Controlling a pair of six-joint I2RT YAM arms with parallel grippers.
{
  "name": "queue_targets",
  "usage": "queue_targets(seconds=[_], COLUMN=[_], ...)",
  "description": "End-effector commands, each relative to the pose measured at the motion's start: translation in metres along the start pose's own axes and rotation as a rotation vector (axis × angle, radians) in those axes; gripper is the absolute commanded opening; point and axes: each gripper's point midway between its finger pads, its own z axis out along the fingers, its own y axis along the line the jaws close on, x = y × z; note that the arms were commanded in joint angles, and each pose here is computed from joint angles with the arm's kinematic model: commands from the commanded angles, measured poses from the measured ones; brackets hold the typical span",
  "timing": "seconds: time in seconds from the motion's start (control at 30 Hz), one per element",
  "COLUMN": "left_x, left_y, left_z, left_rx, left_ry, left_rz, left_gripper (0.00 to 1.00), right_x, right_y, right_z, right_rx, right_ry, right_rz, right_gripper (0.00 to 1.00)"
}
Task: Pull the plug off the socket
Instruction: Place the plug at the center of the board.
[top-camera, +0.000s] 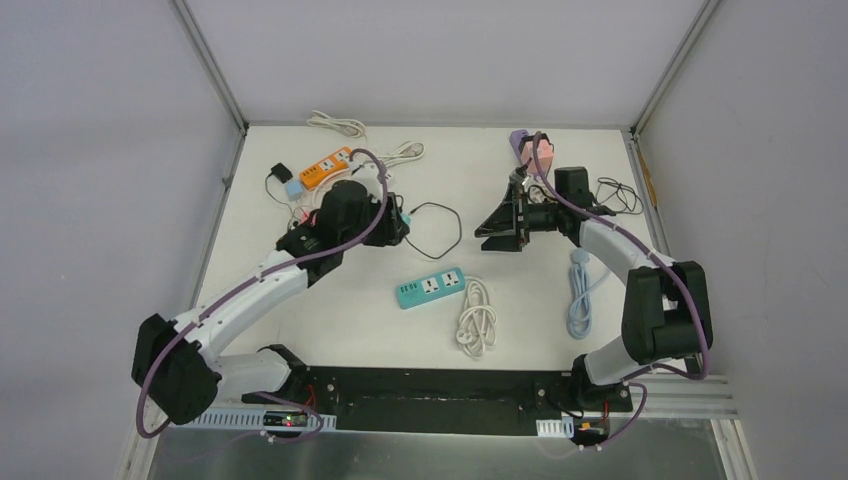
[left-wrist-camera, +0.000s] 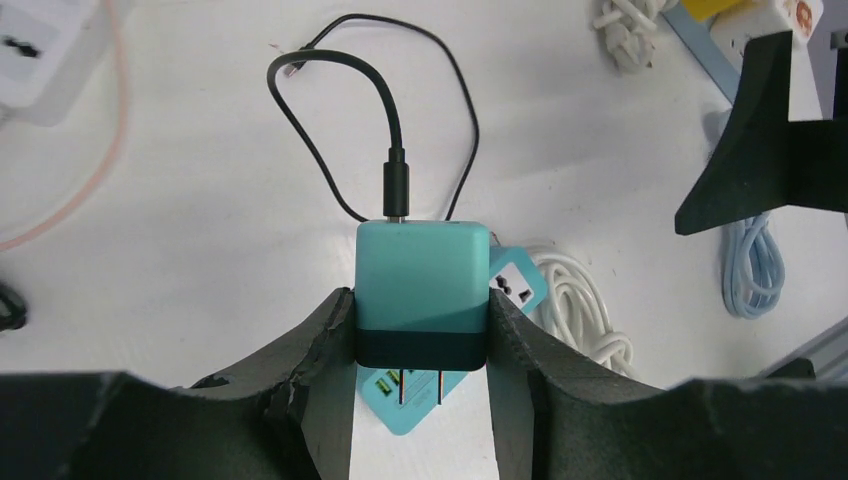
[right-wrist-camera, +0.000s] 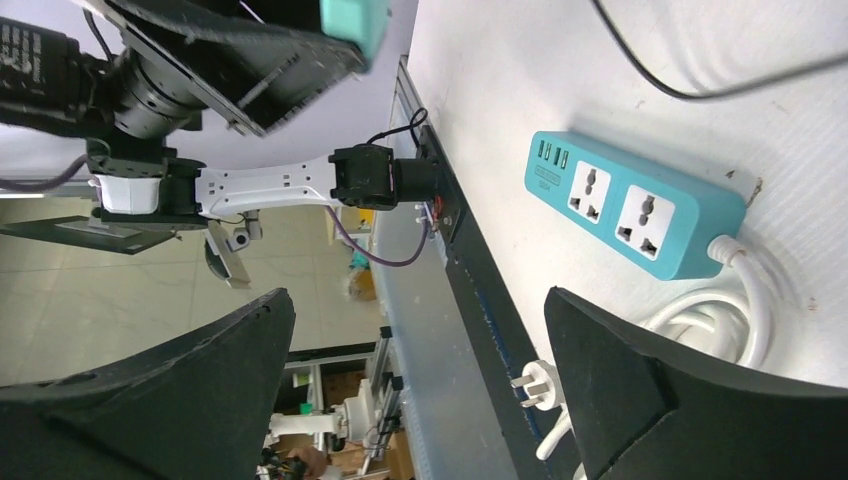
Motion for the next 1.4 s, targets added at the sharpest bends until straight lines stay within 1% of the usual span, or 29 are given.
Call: queue_targets(seconds=[0.0,0.17,0.3,0.33,0.43,0.83,1.03,1.37], left_x=[-0.031,-0.063,-0.081,-0.086,-0.101,-0.144,-0.132,-0.104], left_y=[0.018,0.049,0.068,0.072,0.085,0.143,0.178,0.235], left_z=[-0.034,-0.066,-0.085,-0.09,-0.104,-0.146,-0.14,-0.111], left_rx=[-0.044,-0.138,-0.206,-0.221,-0.272,-0.466,-0.529,-0.582], left_ry=[-0.071,-0.104,-0.094,-0.093,-0.098,-0.117,-0.056,0.047], left_rz=[-0.062,-0.069,-0.064,-0.062,-0.054,-0.051,-0.084,-0.156], left_gripper=[0.0,0.0,0.0,0.0,0.0,0.0,0.0,0.0], right_x=[-0.007,-0.011,-0.009,-0.011,-0.01,-0.008,-0.007,-0.006], right_y=[0.015,0.01,0.01,0.005,0.004,-0.002,-0.005,-0.013], right_z=[-0.013,-0.019,-0.022,-0.022,-0.023,-0.024,-0.025,-0.024], right_rx=[-0.004,0.024,0.034,0.054,0.065,0.093,0.108,0.127], right_ry=[-0.041,-0.067,-0.067,-0.075,-0.077,-0.072,-0.07,-0.063], right_rz=[-0.144,-0.16,-0.141,-0.177,-0.189,-0.206,-0.215,-0.212], right_gripper=[1.0,1.0,1.0,1.0,1.0,1.0,1.0,1.0])
